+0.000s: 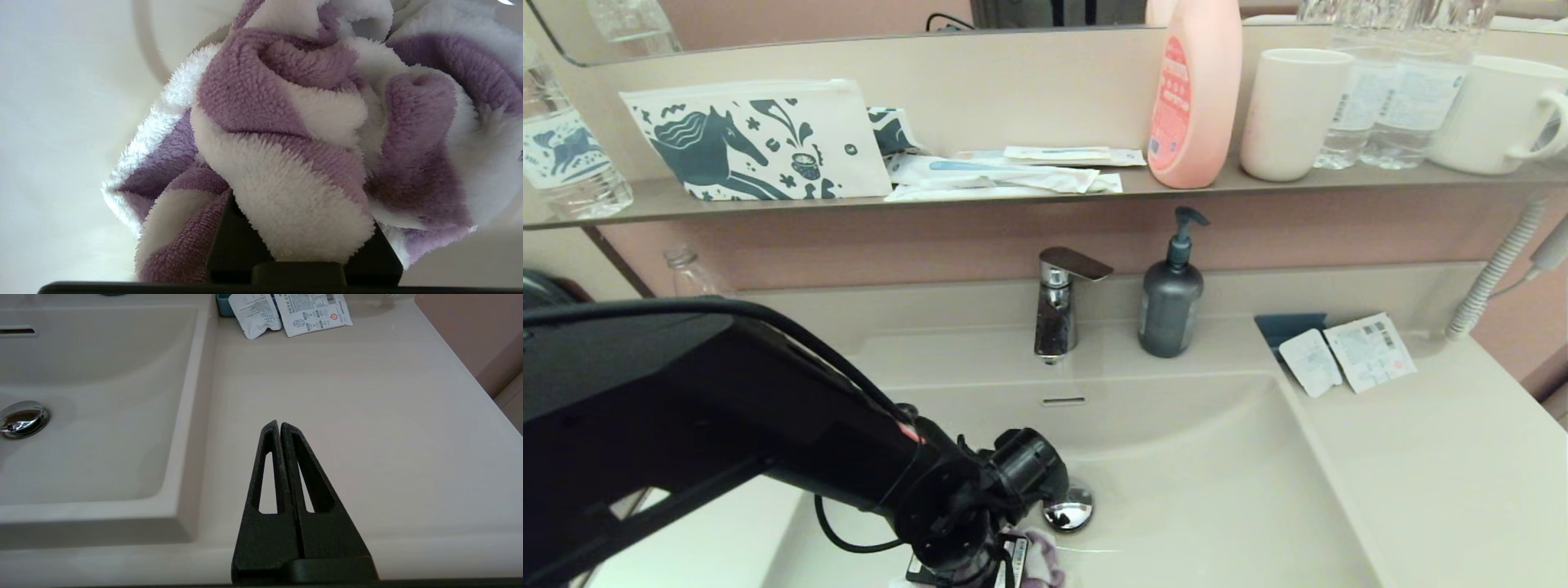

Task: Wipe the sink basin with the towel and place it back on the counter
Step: Wipe the sink

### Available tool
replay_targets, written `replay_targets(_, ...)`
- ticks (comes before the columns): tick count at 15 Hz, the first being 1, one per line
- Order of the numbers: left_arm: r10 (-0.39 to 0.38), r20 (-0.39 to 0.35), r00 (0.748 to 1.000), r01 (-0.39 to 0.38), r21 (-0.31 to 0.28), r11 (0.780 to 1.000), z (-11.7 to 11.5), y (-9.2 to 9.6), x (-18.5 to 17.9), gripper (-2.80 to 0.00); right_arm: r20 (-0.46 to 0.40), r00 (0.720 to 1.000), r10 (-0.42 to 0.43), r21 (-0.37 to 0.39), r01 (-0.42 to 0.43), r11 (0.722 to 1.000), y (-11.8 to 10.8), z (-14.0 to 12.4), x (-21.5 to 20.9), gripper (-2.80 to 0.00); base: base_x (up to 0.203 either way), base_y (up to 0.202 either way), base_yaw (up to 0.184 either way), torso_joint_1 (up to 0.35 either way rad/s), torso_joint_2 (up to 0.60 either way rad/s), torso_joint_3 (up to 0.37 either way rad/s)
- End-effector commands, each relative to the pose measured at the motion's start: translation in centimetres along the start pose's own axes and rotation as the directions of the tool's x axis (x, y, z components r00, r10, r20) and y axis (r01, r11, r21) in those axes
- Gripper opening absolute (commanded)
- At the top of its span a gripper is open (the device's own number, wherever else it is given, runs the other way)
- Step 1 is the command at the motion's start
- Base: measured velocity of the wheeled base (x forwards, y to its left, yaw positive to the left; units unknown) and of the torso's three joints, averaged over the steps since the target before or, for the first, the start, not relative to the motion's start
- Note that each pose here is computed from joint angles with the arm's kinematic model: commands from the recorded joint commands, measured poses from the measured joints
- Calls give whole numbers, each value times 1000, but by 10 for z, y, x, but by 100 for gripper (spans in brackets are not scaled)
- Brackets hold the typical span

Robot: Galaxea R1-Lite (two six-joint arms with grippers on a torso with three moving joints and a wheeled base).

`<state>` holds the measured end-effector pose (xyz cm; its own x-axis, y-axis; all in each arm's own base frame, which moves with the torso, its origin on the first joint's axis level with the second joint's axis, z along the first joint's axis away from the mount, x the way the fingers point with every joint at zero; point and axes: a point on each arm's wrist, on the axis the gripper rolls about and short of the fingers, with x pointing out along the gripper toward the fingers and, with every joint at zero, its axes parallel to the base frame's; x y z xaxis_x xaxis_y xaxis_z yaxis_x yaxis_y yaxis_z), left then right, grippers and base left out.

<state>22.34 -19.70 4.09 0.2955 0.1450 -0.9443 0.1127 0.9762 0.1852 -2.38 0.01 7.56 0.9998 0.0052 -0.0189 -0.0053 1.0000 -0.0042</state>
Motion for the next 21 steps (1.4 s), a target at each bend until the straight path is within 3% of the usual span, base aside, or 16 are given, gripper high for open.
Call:
replay_targets(1, 11, 13, 1000, -11, -29, 1000, 6, 25, 0, -280, -1, 1000, 0, 0, 0, 1000, 0, 0, 0, -280, 0, 0, 0, 0, 0, 0)
replay_targets(5, -17, 166, 986, 25, -51, 998, 31, 50, 9, -280, -1, 1000, 1, 0, -1, 1000, 0, 0, 0, -280, 0, 0, 0, 0, 0, 0)
replay_targets(9, -23, 314, 949, 55, -93, 994, 47, 36, 19, -280, -1, 1000, 0, 0, 0, 1000, 0, 0, 0, -280, 0, 0, 0, 0, 0, 0)
replay_targets(13, -64, 405, 912, 135, -148, 980, 56, -4, 18, -280, -1, 1000, 1, 0, -1, 1000, 0, 0, 0, -280, 0, 0, 0, 0, 0, 0)
replay_targets(16, -97, 413, 906, 163, -127, 978, 55, -51, 24, -280, -1, 1000, 0, 0, 0, 1000, 0, 0, 0, -280, 0, 0, 0, 0, 0, 0)
replay_targets(21, -122, 474, 872, 209, -135, 969, 63, -91, 21, -280, -1, 1000, -1, 0, 1, 1000, 0, 0, 0, -280, 0, 0, 0, 0, 0, 0)
